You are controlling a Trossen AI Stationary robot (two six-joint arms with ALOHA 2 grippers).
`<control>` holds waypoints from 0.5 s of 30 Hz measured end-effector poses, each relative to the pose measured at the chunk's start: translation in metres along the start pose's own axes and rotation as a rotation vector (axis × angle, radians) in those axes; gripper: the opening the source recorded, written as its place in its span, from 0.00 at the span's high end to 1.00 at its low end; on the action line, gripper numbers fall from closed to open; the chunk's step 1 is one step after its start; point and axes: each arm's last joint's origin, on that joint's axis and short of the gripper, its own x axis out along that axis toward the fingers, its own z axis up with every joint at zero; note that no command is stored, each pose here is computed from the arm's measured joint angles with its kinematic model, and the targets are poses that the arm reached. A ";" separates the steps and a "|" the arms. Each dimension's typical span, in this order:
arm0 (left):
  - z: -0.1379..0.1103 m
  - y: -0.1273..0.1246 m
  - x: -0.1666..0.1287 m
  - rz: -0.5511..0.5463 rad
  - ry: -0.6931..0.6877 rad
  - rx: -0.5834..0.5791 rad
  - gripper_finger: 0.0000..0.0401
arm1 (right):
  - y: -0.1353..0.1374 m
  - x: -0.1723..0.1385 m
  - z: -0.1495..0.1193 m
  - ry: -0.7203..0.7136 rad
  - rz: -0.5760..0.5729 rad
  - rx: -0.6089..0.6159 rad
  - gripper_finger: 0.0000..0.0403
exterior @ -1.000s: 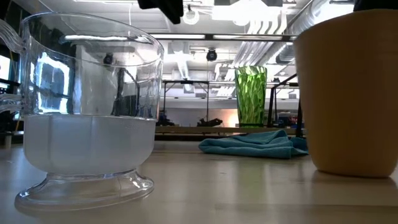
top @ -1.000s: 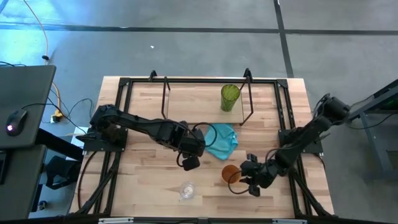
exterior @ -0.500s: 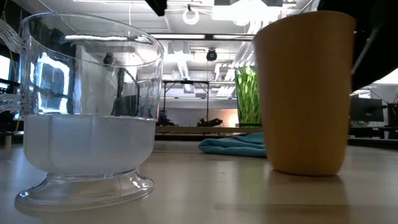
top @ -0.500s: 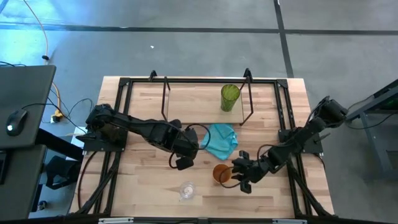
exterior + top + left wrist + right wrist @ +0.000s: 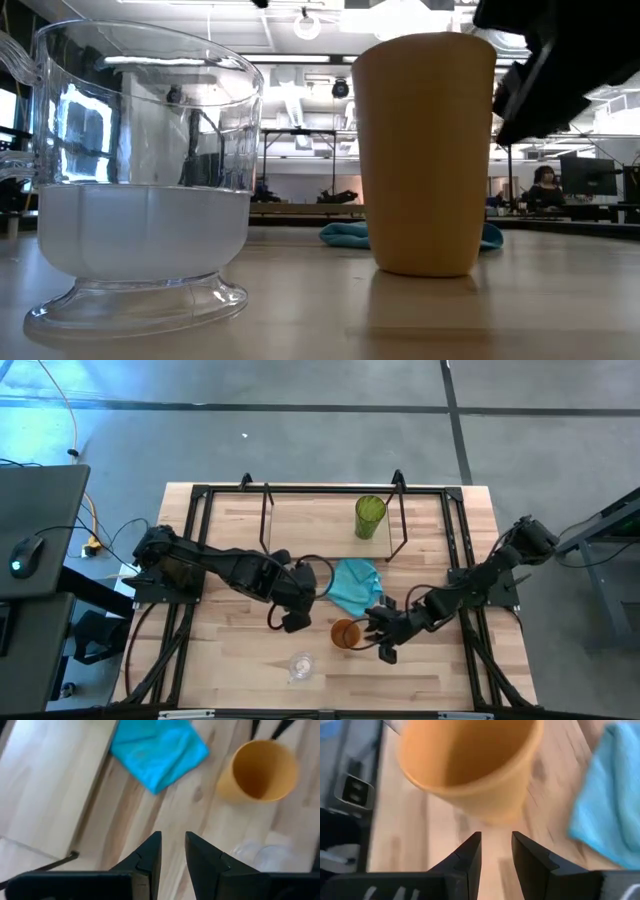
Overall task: Stack small to large cups/mugs on shelf
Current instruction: Put the yellow cup on the shelf
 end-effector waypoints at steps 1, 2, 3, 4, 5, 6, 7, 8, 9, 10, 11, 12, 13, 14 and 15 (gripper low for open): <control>0.001 -0.001 0.000 -0.017 -0.009 -0.002 0.81 | -0.001 -0.001 -0.001 0.024 -0.015 0.000 0.75; 0.003 -0.003 0.000 -0.034 -0.019 -0.002 0.81 | -0.002 -0.002 -0.002 0.050 -0.025 -0.005 0.75; 0.004 -0.005 0.002 -0.048 -0.024 -0.001 0.81 | -0.001 -0.003 -0.001 0.063 -0.029 -0.009 0.75; 0.006 -0.007 0.005 -0.063 -0.031 0.001 0.81 | -0.001 -0.006 0.000 0.069 -0.033 -0.014 0.75; 0.007 -0.009 0.007 -0.071 -0.031 0.005 0.81 | -0.001 -0.009 0.002 0.070 -0.034 -0.026 0.75; 0.007 -0.010 0.009 -0.073 -0.026 0.009 0.81 | 0.000 -0.013 0.004 0.064 -0.031 -0.034 0.75; 0.007 -0.012 0.013 -0.078 -0.027 0.011 0.81 | 0.001 -0.016 0.007 0.047 -0.030 -0.046 0.75; 0.007 -0.014 0.016 -0.092 -0.029 0.008 0.81 | 0.000 -0.020 0.009 0.031 -0.034 -0.056 0.75; 0.005 -0.015 0.023 -0.095 -0.019 0.010 0.81 | 0.000 -0.026 0.011 0.013 -0.035 -0.067 0.75; 0.002 -0.017 0.031 -0.101 -0.003 0.011 0.81 | 0.000 -0.031 0.014 -0.014 -0.034 -0.068 0.75; -0.001 -0.019 0.039 -0.110 0.011 0.008 0.81 | 0.000 -0.036 0.016 -0.038 -0.038 -0.070 0.75; -0.003 -0.020 0.047 -0.120 0.017 -0.003 0.81 | -0.001 -0.043 0.018 -0.055 -0.045 -0.076 0.75; -0.006 -0.022 0.054 -0.136 0.020 -0.016 0.81 | -0.002 -0.049 0.020 -0.073 -0.048 -0.082 0.75; -0.009 -0.023 0.060 -0.153 0.024 -0.030 0.81 | -0.002 -0.054 0.022 -0.100 -0.044 -0.084 0.75; -0.011 -0.025 0.066 -0.167 0.029 -0.044 0.81 | -0.003 -0.061 0.024 -0.125 -0.044 -0.085 0.75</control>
